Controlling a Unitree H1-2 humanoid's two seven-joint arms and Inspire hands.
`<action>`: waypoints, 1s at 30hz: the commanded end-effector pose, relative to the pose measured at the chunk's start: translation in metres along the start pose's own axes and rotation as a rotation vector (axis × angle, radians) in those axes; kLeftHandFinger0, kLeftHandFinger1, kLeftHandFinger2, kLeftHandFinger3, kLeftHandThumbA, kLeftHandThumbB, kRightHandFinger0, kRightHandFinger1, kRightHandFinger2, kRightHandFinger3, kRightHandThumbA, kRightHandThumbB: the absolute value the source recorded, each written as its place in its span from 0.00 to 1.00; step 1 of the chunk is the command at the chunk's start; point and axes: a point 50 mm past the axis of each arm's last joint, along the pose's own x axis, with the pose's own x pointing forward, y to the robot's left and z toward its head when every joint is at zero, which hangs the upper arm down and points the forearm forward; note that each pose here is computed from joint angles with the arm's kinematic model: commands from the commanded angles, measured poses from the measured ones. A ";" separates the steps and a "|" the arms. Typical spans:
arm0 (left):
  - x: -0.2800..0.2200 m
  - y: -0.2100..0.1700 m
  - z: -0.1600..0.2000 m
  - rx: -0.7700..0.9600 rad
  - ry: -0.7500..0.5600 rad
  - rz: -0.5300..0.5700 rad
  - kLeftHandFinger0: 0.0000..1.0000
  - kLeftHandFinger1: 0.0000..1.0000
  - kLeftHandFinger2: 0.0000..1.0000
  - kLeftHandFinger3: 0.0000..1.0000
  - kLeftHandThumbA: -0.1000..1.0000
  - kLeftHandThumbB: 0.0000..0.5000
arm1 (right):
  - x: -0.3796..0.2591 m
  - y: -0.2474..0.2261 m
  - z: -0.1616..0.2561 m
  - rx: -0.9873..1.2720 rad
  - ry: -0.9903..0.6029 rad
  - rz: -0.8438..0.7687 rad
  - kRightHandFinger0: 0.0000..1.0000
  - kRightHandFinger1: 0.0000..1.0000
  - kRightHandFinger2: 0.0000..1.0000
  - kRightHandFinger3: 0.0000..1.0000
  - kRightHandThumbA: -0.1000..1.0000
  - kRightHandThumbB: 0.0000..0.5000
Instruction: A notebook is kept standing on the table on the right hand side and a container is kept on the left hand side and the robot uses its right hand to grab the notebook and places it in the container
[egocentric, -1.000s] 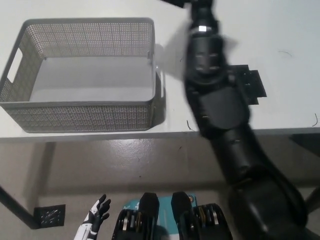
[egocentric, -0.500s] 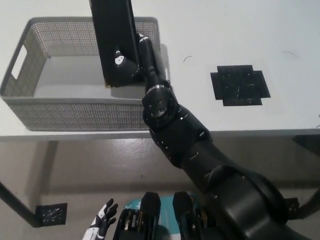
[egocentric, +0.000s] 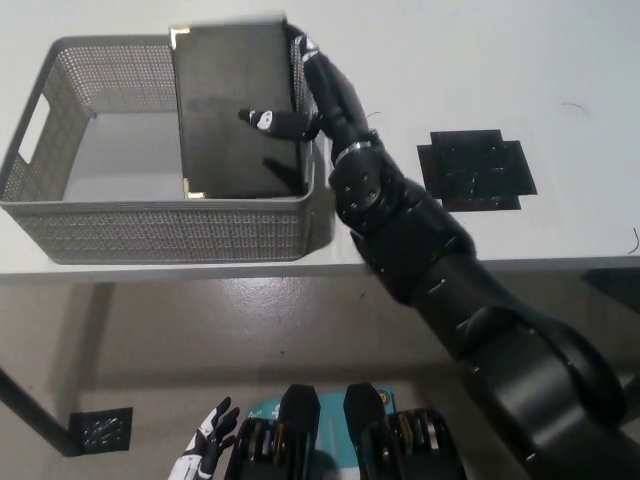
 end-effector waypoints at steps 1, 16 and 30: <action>-0.001 0.000 0.006 -0.005 -0.040 -0.009 1.00 1.00 1.00 1.00 1.00 0.56 | 0.020 -0.023 0.069 0.021 -0.229 0.010 1.00 1.00 1.00 1.00 1.00 1.00; 0.001 0.003 0.006 -0.001 -0.048 0.007 1.00 1.00 1.00 1.00 1.00 0.44 | -0.100 -0.203 0.203 0.295 -0.843 -0.223 1.00 1.00 1.00 1.00 1.00 0.99; 0.013 0.013 0.014 -0.016 -0.061 0.009 1.00 1.00 1.00 1.00 1.00 0.54 | -0.355 -0.178 0.062 0.318 -0.893 -0.350 1.00 1.00 1.00 1.00 0.97 0.86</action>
